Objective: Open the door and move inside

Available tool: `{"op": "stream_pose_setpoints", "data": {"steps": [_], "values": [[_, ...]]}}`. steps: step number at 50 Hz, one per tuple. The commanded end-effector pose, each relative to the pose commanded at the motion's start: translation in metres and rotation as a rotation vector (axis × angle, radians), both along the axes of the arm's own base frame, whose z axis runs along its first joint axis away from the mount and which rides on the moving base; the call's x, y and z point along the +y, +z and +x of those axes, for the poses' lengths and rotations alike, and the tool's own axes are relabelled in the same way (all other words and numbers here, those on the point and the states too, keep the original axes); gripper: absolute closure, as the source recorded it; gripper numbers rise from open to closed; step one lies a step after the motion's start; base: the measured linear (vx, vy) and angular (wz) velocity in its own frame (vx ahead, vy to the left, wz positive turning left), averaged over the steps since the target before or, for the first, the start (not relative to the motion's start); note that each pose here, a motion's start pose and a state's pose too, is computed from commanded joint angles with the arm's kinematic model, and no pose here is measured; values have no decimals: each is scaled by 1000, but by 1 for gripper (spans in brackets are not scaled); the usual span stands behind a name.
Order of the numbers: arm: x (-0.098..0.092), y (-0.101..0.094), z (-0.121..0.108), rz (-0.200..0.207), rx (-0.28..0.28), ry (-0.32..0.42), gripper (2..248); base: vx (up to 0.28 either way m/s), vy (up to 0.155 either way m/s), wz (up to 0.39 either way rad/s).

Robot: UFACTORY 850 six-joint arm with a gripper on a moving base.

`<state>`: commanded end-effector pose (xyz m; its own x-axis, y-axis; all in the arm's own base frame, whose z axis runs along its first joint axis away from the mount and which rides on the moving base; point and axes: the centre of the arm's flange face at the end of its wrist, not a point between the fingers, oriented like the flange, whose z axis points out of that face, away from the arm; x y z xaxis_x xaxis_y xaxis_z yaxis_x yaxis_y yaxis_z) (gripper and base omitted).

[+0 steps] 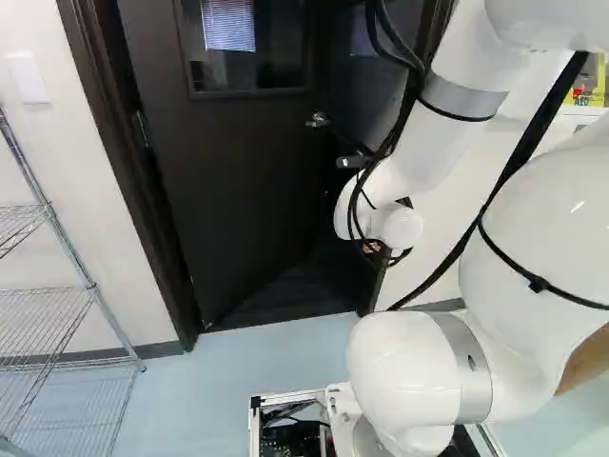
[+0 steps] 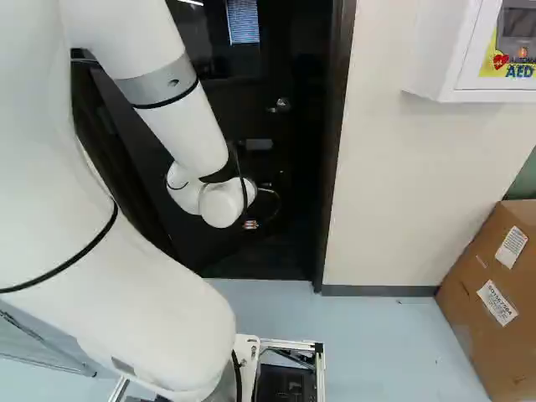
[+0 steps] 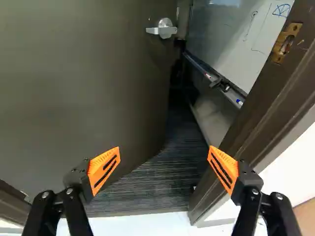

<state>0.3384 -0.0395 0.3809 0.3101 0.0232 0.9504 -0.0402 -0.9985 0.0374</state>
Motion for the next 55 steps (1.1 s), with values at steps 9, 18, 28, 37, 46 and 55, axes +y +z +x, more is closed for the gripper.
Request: {"op": "stream_pose_setpoints", "data": {"steps": [9, 18, 28, 37, 46, 55], "values": [[0, 0, 0, 0, 0, 0, 3, 109, 61, -193], [0, 0, 0, 0, 0, 0, 3, 113, 77, -217], [0, 0, 0, 0, 0, 0, 3, 96, 84, -207], [0, 0, 0, 0, 0, 0, 3, 94, 87, -204], [0, 0, 0, 0, 0, 0, 3, 93, 85, -194], [0, 0, 0, 0, 0, 0, 3, 89, 105, -93]]}}
